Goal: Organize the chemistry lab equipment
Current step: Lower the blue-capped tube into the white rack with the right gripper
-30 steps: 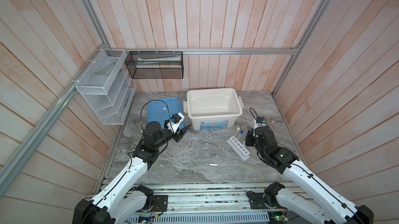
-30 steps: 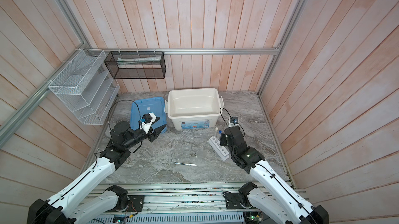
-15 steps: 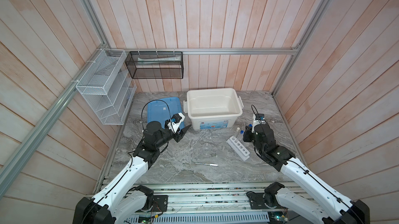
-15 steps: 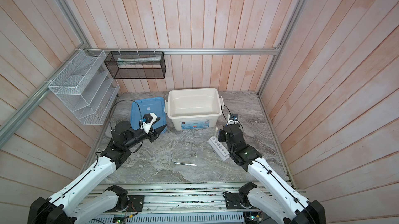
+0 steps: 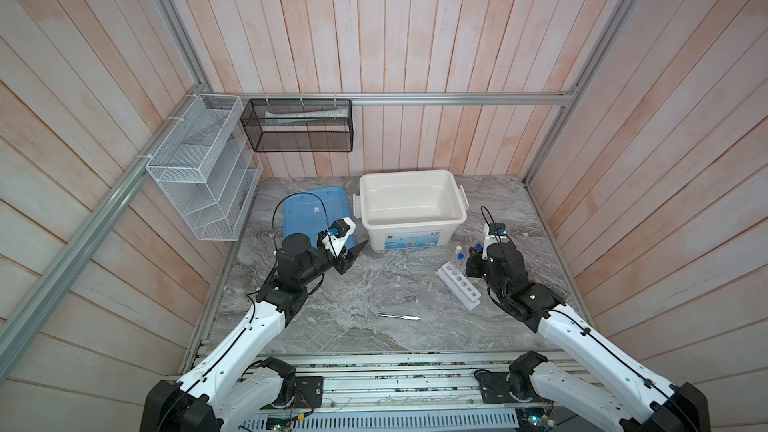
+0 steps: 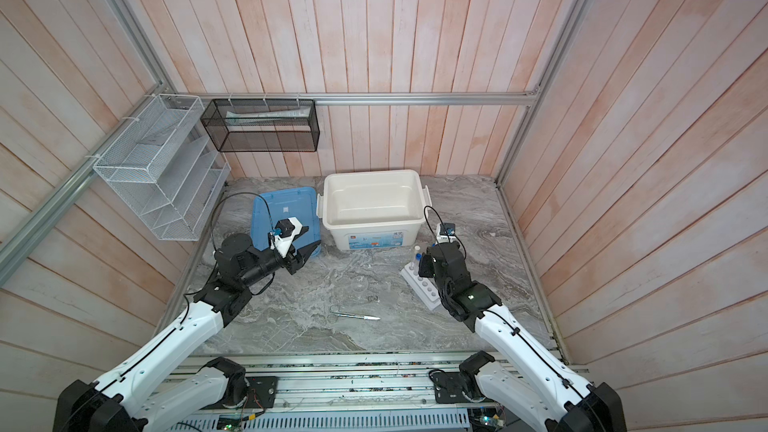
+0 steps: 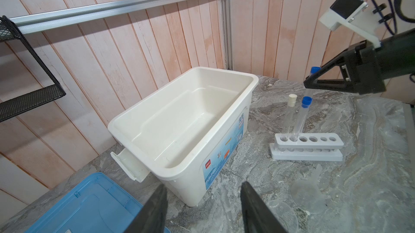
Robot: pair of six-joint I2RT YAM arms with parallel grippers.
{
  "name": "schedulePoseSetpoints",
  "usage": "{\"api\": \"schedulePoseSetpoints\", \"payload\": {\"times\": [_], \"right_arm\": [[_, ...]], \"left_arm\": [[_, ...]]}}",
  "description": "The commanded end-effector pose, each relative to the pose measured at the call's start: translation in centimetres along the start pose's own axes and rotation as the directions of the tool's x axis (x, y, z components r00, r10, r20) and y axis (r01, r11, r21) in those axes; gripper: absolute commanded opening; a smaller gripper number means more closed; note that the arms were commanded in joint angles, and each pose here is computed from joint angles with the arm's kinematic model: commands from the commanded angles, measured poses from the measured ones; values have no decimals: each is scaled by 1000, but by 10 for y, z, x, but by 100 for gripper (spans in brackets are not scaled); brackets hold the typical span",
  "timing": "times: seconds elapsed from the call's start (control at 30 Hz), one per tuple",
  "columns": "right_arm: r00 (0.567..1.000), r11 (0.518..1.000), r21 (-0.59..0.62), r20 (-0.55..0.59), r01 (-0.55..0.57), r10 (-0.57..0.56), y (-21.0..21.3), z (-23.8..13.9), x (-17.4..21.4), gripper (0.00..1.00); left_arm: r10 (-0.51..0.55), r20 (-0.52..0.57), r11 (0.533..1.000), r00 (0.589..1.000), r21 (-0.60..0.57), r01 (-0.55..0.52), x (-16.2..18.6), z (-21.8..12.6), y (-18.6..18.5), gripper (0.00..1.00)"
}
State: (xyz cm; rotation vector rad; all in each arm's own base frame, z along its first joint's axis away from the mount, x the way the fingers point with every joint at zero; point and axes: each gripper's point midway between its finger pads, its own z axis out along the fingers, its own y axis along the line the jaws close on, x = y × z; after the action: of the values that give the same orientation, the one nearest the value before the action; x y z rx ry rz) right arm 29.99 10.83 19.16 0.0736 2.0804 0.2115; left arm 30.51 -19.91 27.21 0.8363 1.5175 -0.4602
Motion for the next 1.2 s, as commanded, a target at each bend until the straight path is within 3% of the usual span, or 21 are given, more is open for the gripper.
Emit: {"api": "schedulePoseSetpoints", "payload": {"times": [0.0,1.17], "right_arm": [[1000,1000,-10,-5,-25,25,-1,-1,3,8],[998,1000,2,-57,4,-3,-5,1,22,8]], "left_arm": [[-3,-2,1000,1000,-3,3,2,1,1,54],[-12,-7,1000,1000,5,12,3,3,1,54]]}}
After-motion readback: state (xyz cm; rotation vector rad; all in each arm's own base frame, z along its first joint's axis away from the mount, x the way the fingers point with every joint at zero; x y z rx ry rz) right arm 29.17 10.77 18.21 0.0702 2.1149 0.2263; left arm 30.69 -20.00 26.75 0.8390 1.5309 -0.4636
